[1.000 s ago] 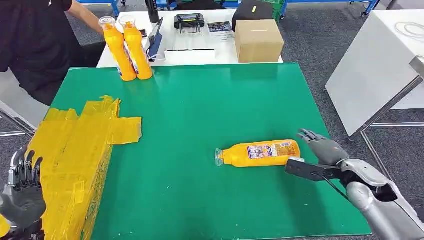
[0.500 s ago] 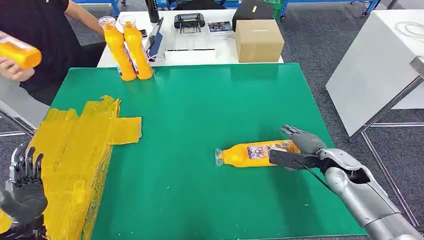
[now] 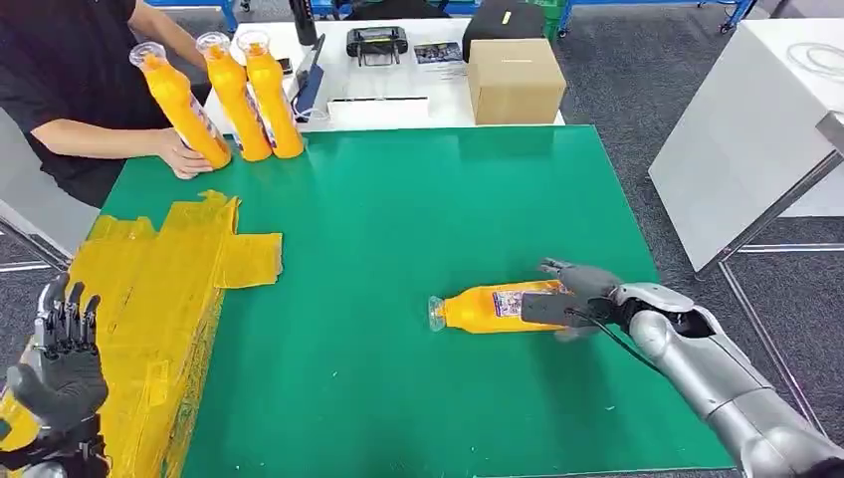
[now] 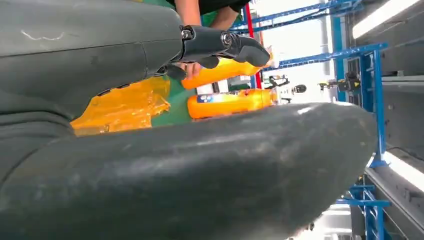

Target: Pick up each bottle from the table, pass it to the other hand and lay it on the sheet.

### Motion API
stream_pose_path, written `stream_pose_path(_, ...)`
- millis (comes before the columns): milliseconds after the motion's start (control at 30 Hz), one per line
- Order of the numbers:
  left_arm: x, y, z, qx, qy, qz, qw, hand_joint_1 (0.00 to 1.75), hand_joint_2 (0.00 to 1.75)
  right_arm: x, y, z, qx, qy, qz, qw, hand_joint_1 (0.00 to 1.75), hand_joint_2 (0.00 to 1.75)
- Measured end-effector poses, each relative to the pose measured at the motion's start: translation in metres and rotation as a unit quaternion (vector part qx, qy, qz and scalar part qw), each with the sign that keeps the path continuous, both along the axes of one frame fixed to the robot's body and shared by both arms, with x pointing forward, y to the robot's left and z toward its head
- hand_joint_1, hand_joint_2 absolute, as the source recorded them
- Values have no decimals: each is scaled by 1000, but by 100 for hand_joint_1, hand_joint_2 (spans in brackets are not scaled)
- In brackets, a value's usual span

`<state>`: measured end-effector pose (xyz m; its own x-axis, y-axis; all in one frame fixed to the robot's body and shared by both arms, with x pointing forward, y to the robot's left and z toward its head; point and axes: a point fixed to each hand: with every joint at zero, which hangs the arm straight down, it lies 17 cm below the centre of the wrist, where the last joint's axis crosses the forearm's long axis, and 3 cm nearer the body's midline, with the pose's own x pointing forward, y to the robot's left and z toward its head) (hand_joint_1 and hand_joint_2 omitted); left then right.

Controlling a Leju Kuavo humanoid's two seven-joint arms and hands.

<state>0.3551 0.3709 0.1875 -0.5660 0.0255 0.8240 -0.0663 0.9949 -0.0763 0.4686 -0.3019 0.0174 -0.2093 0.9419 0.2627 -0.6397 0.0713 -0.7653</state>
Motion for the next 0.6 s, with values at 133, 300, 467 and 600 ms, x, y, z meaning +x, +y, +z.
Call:
stream_pose_path(133,10,-6,0,-3,0,-7,1000,0,0,-8,3,-18,-12,25,12,1000,175,175)
stream_pose_path(300,18,-11,-2,-8,1,-14,1000,0,0,-9,2,-27,-22,36,17,999,173,175)
stream_pose_path(467,22,-14,-3,-10,3,-19,1000,0,0,-10,0,-33,-34,44,22,998,175,175)
stream_pose_path(600,23,-14,-5,-12,5,-19,1000,0,0,-9,0,-35,-39,44,23,998,175,175)
